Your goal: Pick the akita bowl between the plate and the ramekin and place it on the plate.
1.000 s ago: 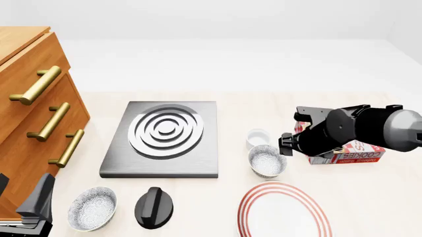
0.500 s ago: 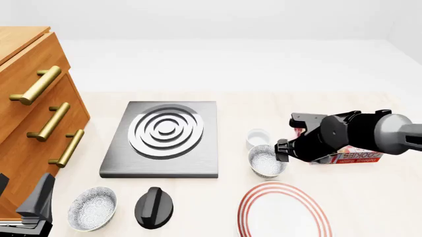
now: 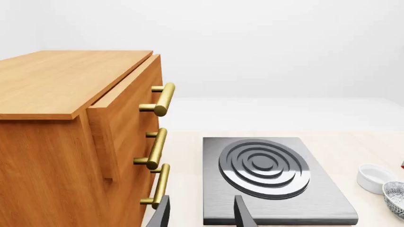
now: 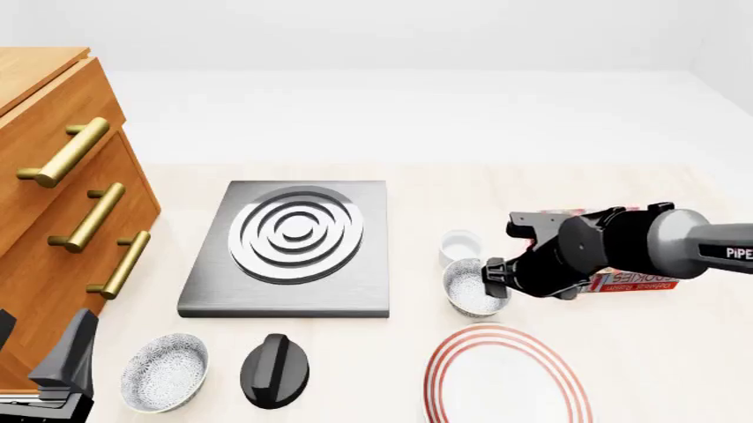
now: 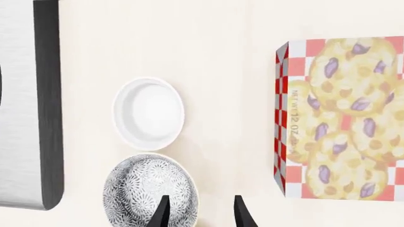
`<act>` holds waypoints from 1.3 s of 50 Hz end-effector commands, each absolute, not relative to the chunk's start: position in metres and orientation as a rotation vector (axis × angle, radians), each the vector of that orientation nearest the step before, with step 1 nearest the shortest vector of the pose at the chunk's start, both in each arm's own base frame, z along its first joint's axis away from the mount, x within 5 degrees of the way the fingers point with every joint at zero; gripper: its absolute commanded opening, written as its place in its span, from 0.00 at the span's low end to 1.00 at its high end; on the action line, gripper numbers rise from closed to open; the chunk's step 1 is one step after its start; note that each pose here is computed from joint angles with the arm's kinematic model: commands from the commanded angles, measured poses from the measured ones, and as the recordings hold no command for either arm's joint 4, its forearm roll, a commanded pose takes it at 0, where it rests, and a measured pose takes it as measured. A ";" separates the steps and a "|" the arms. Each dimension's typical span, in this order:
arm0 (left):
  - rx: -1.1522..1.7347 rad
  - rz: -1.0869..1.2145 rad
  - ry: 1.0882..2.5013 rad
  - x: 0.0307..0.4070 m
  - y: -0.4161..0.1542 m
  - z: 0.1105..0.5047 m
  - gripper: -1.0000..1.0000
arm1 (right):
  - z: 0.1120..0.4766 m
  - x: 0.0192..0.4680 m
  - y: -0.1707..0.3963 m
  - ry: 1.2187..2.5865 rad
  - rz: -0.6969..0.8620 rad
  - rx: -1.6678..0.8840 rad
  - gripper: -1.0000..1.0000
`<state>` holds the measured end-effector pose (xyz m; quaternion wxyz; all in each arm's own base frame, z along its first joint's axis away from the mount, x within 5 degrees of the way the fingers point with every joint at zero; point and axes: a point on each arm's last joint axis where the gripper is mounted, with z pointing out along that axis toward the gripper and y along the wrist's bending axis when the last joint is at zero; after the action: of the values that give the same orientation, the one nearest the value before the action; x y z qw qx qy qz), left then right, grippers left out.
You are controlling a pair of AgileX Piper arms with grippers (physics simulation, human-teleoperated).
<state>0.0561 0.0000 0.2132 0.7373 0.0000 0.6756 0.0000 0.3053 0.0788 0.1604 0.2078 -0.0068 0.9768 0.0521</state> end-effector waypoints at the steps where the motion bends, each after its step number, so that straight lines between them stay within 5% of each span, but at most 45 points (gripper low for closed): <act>1: 0.000 0.000 1.484 0.056 0.000 0.213 1.00 | 0.152 0.306 0.083 2.735 0.148 -0.020 1.00; 15: 0.000 0.000 1.484 0.056 0.000 0.213 1.00 | 0.151 0.306 0.079 2.736 0.138 -0.026 1.00; 16: 0.000 0.000 1.484 0.056 0.000 0.213 1.00 | 0.153 0.307 0.071 2.726 0.127 -0.026 0.00; 33: 0.000 0.000 1.484 0.056 0.000 0.213 1.00 | 0.154 0.306 0.070 2.722 0.126 -0.026 0.00; 65: 0.000 0.000 1.484 0.056 0.000 0.213 1.00 | 0.259 0.266 0.056 2.540 0.146 -0.062 0.00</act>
<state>0.0561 0.0000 0.2132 0.7373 0.0000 0.6756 0.0000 0.2817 0.0628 0.2301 0.2687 -0.0133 0.9615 0.0558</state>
